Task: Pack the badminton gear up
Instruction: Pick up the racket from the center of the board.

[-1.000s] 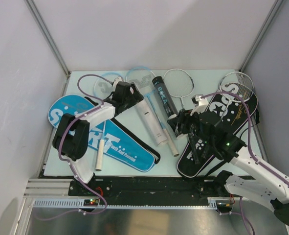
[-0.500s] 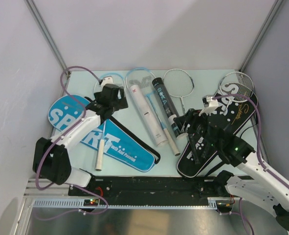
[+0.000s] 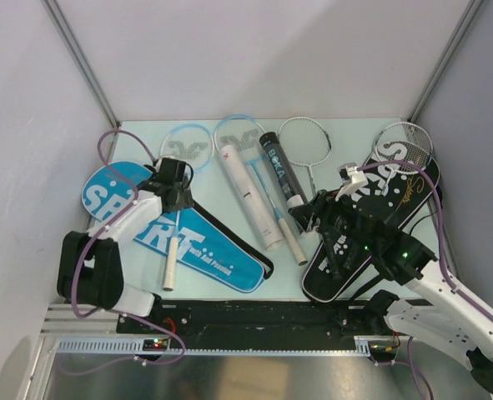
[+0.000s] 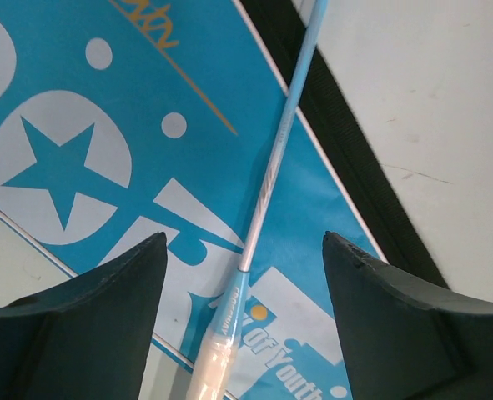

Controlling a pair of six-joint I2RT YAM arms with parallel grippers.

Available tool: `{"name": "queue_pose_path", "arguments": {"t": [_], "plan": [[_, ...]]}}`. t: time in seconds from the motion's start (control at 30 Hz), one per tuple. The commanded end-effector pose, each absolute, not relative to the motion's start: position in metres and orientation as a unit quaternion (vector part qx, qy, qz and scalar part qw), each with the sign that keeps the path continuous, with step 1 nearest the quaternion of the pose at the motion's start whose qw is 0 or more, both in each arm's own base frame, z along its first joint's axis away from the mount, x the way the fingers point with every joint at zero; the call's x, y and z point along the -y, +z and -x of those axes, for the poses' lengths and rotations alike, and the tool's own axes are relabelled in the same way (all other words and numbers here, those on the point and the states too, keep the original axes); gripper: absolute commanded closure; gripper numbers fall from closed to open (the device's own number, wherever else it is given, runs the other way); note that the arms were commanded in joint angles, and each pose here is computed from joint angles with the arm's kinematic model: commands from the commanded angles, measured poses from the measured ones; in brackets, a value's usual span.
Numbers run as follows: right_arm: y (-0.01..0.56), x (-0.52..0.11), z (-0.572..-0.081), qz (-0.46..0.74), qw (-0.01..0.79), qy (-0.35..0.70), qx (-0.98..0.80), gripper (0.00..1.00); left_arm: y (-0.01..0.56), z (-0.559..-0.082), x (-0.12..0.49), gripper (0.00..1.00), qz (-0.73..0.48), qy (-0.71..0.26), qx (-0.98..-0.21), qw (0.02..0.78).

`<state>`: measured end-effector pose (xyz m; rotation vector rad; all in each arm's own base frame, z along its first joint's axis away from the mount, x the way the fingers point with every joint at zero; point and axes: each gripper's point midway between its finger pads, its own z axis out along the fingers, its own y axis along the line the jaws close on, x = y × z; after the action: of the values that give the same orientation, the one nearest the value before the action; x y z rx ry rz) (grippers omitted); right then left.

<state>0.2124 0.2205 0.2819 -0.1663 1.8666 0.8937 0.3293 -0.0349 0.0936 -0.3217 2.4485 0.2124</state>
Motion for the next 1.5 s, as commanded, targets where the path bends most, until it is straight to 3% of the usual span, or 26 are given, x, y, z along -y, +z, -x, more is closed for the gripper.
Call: {"name": "queue_pose_path", "arguments": {"t": [0.0,0.13,0.27,0.7,0.97,1.47], "plan": [[0.296,-0.225,-0.203,0.097,0.515,0.396,-0.754,0.36,0.072,-0.335,0.032,0.23,0.136,0.085,-0.942,0.293],[0.295,-0.221,-0.200,0.104,0.517,0.390,-0.755,0.36,0.048,-0.343,0.032,0.28,0.133,0.096,-0.952,0.260],[0.296,-0.217,-0.199,0.108,0.523,0.383,-0.754,0.35,0.037,-0.347,0.030,0.46,0.138,0.096,-0.955,0.243],[0.297,-0.220,-0.194,0.091,0.515,0.407,-0.749,0.35,0.029,-0.355,0.049,0.62,0.126,0.038,-0.967,0.220],[0.302,-0.225,-0.194,0.066,0.502,0.434,-0.745,0.36,0.055,-0.357,0.050,0.97,0.138,0.016,-0.957,0.254],[0.266,-0.303,-0.218,0.007,0.411,0.489,-0.769,0.24,0.174,-0.367,0.075,1.00,0.252,-0.142,-0.861,0.419]]}}
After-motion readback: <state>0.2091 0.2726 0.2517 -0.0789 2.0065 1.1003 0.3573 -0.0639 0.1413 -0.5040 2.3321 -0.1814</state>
